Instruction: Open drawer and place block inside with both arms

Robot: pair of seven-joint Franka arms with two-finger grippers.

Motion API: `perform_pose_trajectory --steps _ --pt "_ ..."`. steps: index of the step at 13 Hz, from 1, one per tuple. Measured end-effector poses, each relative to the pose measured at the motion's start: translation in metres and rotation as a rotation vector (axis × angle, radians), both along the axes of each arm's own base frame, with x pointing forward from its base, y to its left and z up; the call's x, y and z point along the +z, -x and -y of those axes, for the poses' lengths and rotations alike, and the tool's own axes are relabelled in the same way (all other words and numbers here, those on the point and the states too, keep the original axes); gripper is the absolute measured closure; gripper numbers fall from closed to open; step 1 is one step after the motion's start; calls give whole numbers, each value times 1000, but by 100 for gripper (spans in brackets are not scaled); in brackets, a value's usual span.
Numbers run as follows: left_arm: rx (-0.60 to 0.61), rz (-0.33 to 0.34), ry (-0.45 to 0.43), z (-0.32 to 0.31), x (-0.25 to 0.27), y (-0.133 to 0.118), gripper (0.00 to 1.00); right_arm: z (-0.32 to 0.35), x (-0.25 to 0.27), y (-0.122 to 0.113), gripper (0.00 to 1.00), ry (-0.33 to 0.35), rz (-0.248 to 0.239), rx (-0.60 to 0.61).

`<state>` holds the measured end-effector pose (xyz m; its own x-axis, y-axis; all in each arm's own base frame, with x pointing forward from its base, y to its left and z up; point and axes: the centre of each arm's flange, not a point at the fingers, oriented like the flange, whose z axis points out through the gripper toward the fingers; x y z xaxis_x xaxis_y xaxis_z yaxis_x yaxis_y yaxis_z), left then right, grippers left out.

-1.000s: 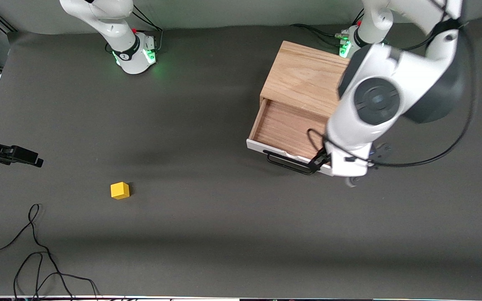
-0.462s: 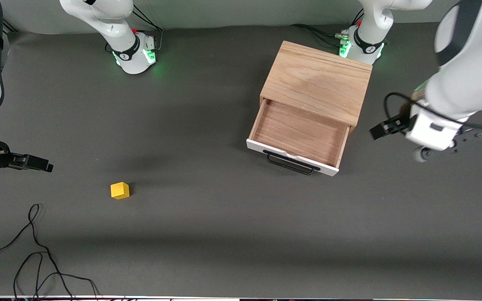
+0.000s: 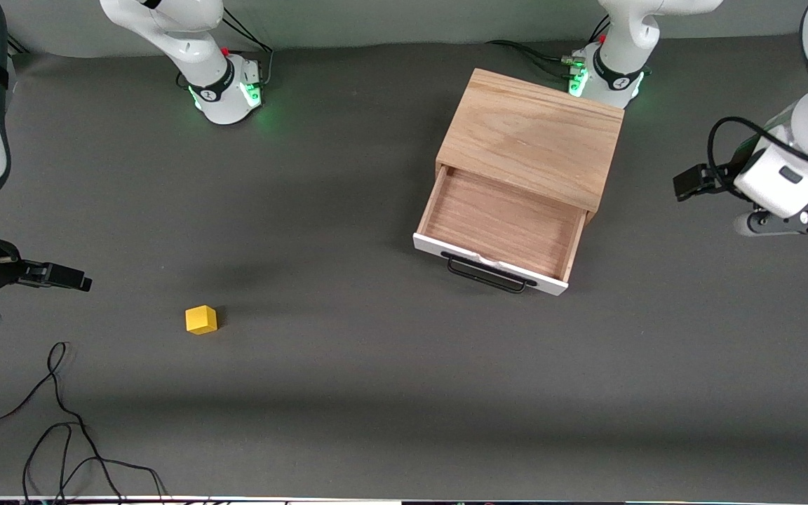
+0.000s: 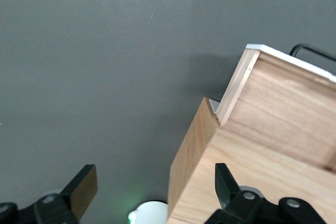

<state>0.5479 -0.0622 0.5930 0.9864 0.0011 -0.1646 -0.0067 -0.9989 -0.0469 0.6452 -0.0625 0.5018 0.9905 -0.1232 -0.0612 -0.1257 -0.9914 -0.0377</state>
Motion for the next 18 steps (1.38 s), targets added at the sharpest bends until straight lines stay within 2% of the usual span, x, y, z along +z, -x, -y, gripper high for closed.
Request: perform_pose_trajectory --steps 4,7,11,13,15,18 --pt "3 31 13 -37 2 -1 0 0 -20 -8 0 -1 -9 0" --pt "-2 74 16 -36 1 -7 0 -1 -28 -14 0 0 8 18" --pt "-16 102 19 -34 1 -12 0 -21 -46 -19 0 -8 -5 91" --pt "-21 107 20 -34 2 -12 0 -51 -81 -30 0 -6 20 137" --pt "-25 108 21 -35 2 -12 0 -80 -138 -35 0 9 68 181" --pt "-29 107 21 -39 2 -13 0 -93 -225 -29 0 36 59 219"
